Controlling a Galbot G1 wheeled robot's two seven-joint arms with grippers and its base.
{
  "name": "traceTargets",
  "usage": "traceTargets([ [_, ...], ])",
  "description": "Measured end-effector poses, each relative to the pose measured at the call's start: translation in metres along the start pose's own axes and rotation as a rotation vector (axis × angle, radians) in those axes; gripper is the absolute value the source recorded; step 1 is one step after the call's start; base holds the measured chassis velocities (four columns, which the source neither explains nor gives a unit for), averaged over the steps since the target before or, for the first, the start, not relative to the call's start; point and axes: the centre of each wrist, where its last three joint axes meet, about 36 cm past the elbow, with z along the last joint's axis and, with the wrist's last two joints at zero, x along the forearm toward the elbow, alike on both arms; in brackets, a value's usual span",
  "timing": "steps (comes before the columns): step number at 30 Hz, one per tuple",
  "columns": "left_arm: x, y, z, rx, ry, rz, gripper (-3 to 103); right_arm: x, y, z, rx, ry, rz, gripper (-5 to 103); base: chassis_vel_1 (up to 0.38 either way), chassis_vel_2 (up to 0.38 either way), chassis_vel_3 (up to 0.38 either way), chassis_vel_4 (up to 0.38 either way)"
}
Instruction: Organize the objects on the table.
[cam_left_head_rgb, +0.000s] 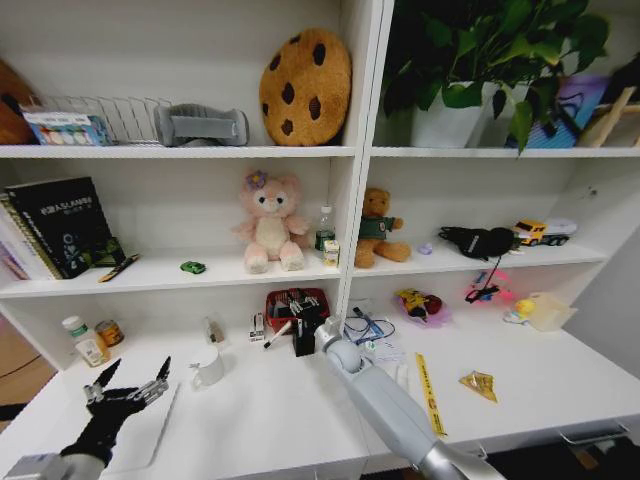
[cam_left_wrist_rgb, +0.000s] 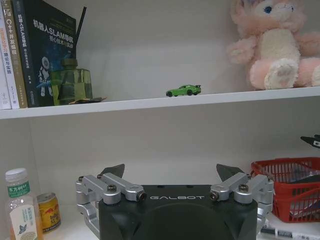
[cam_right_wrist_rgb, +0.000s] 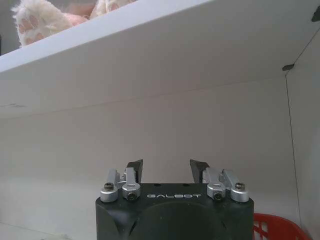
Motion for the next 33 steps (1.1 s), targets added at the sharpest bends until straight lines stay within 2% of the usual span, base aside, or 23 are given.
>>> traceTargets([
  [1, 0.0, 0.0, 0.0, 0.0, 0.0, 0.0, 100, 0.0, 0.0, 0.0, 0.0, 0.0, 0.0, 57, 0.0, 0.0, 0.0, 0.0],
  [3, 0.0, 0.0, 0.0, 0.0, 0.0, 0.0, 100, 0.003, 0.003, -0.002, -0.006, 0.001, -0.008, 68, 0.0, 0.0, 0.0, 0.0],
  [4, 0.0, 0.0, 0.0, 0.0, 0.0, 0.0, 100, 0.003, 0.003, -0.002, -0.006, 0.001, -0.008, 68, 0.0, 0.0, 0.0, 0.0],
  [7, 0.0, 0.0, 0.0, 0.0, 0.0, 0.0, 100, 0.012, 0.012, -0.006, -0.025, 0.004, -0.028, 84, 0.0, 0.0, 0.0, 0.0],
  [8, 0.0, 0.0, 0.0, 0.0, 0.0, 0.0, 100, 0.012, 0.012, -0.006, -0.025, 0.004, -0.028, 84, 0.0, 0.0, 0.0, 0.0],
  [10, 0.0, 0.0, 0.0, 0.0, 0.0, 0.0, 100, 0.02, 0.024, -0.011, -0.053, 0.016, -0.056, 94, 0.0, 0.0, 0.0, 0.0],
  [11, 0.0, 0.0, 0.0, 0.0, 0.0, 0.0, 100, 0.02, 0.024, -0.011, -0.053, 0.016, -0.056, 94, 0.0, 0.0, 0.0, 0.0],
  [13, 0.0, 0.0, 0.0, 0.0, 0.0, 0.0, 100, 0.03, 0.042, -0.017, -0.089, 0.029, -0.102, 98, 0.0, 0.0, 0.0, 0.0],
  [14, 0.0, 0.0, 0.0, 0.0, 0.0, 0.0, 100, 0.03, 0.042, -0.017, -0.089, 0.029, -0.102, 98, 0.0, 0.0, 0.0, 0.0],
  [16, 0.0, 0.0, 0.0, 0.0, 0.0, 0.0, 100, 0.042, 0.055, -0.021, -0.102, 0.027, -0.196, 100, 0.0, 0.0, 0.0, 0.0],
  [17, 0.0, 0.0, 0.0, 0.0, 0.0, 0.0, 100, 0.042, 0.055, -0.021, -0.102, 0.027, -0.196, 100, 0.0, 0.0, 0.0, 0.0],
  [18, 0.0, 0.0, 0.0, 0.0, 0.0, 0.0, 100, 0.051, 0.056, -0.022, -0.099, 0.026, -0.254, 100, 0.0, 0.0, 0.0, 0.0],
  [21, 0.0, 0.0, 0.0, 0.0, 0.0, 0.0, 100, 0.088, 0.045, -0.022, -0.087, 0.087, -0.329, 100, 0.0, 0.0, 0.0, 0.0],
  [22, 0.0, 0.0, 0.0, 0.0, 0.0, 0.0, 100, 0.088, 0.045, -0.022, -0.087, 0.087, -0.329, 100, 0.0, 0.0, 0.0, 0.0],
  [24, 0.0, 0.0, 0.0, 0.0, 0.0, 0.0, 100, 0.118, 0.032, -0.02, -0.089, 0.187, -0.366, 100, 0.0, 0.0, 0.0, 0.0],
  [29, 0.0, 0.0, 0.0, 0.0, 0.0, 0.0, 100, 0.135, 0.019, -0.013, -0.044, 0.26, -0.428, 100, 0.0, 0.0, 0.0, 0.0],
  [33, 0.0, 0.0, 0.0, 0.0, 0.0, 0.0, 100, 0.138, 0.026, 0.0, -0.034, 0.277, -0.496, 100, 0.0, 0.0, 0.0, 0.0],
])
